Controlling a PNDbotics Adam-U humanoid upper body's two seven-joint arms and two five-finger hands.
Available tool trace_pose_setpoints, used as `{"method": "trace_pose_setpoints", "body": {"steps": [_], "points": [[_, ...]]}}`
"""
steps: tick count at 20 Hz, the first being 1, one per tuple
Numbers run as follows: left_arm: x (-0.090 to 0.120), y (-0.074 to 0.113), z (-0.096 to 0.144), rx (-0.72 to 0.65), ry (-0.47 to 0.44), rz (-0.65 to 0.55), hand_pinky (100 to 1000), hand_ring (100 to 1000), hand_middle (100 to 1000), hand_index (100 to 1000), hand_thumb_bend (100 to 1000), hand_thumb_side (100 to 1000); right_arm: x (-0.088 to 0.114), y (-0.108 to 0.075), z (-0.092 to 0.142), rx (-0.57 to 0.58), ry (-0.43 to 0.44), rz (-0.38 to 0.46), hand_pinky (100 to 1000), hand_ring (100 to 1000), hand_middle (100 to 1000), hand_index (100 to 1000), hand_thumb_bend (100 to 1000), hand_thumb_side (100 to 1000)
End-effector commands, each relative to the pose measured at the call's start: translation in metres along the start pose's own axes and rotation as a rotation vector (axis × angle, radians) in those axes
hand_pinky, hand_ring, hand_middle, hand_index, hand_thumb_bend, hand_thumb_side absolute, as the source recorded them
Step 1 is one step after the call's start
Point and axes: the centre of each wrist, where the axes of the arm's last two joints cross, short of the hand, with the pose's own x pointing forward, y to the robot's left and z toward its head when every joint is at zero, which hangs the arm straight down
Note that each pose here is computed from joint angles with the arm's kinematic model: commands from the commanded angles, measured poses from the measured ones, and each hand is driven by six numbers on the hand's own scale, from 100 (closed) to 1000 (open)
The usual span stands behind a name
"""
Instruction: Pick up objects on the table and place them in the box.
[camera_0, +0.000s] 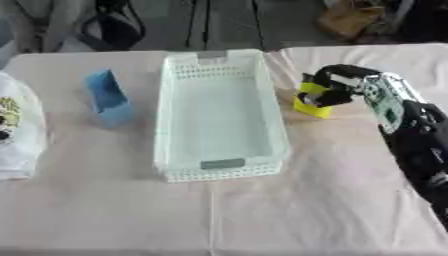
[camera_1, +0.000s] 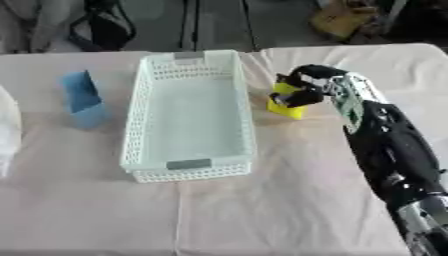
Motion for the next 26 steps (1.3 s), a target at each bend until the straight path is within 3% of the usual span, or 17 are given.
{"method": "trace_pose_setpoints", "body": {"steps": [1, 4, 5, 6, 7, 11, 18, 26], "points": [[0.009, 0.001, -0.005, -0.010, -0.036, -0.007, 566, 629, 654, 849, 248, 933, 0.001, 0.009, -0.001, -0.003, 0.002, 0.030, 273, 460, 710, 784, 100, 243], [0.009, 0.001, -0.005, -0.009, -0.036, -0.007, 566, 629, 654, 850, 248, 933, 0.003, 0.002, 0.001, -0.062, -0.015, 0.051, 238, 434, 683, 753, 100, 182], [0.009, 0.001, -0.005, -0.010, -0.036, -0.007, 566, 629, 654, 850, 248, 933, 0.005, -0.003, 0.001, -0.091, -0.022, 0.062, 174, 375, 596, 666, 100, 100], [0.009, 0.001, -0.005, -0.011, -0.035, -0.007, 566, 629, 654, 850, 248, 933, 0.006, -0.006, 0.002, -0.114, -0.027, 0.071, 123, 354, 561, 625, 100, 100], [0.009, 0.001, -0.006, -0.011, -0.035, -0.007, 566, 630, 654, 850, 248, 933, 0.008, -0.010, 0.003, -0.148, -0.036, 0.082, 100, 291, 452, 490, 100, 100], [0.009, 0.001, -0.006, -0.009, -0.036, -0.007, 567, 630, 654, 849, 249, 933, 0.011, -0.018, 0.006, -0.228, -0.065, 0.105, 100, 245, 322, 336, 100, 100], [0.009, 0.002, -0.006, -0.005, -0.035, -0.008, 567, 629, 654, 850, 251, 931, 0.011, -0.029, 0.012, -0.270, -0.106, 0.093, 100, 233, 311, 324, 100, 100], [0.009, 0.003, -0.006, -0.003, -0.033, -0.010, 567, 630, 655, 850, 253, 930, 0.019, -0.055, 0.023, -0.380, -0.159, 0.099, 100, 232, 313, 326, 100, 100]]}}
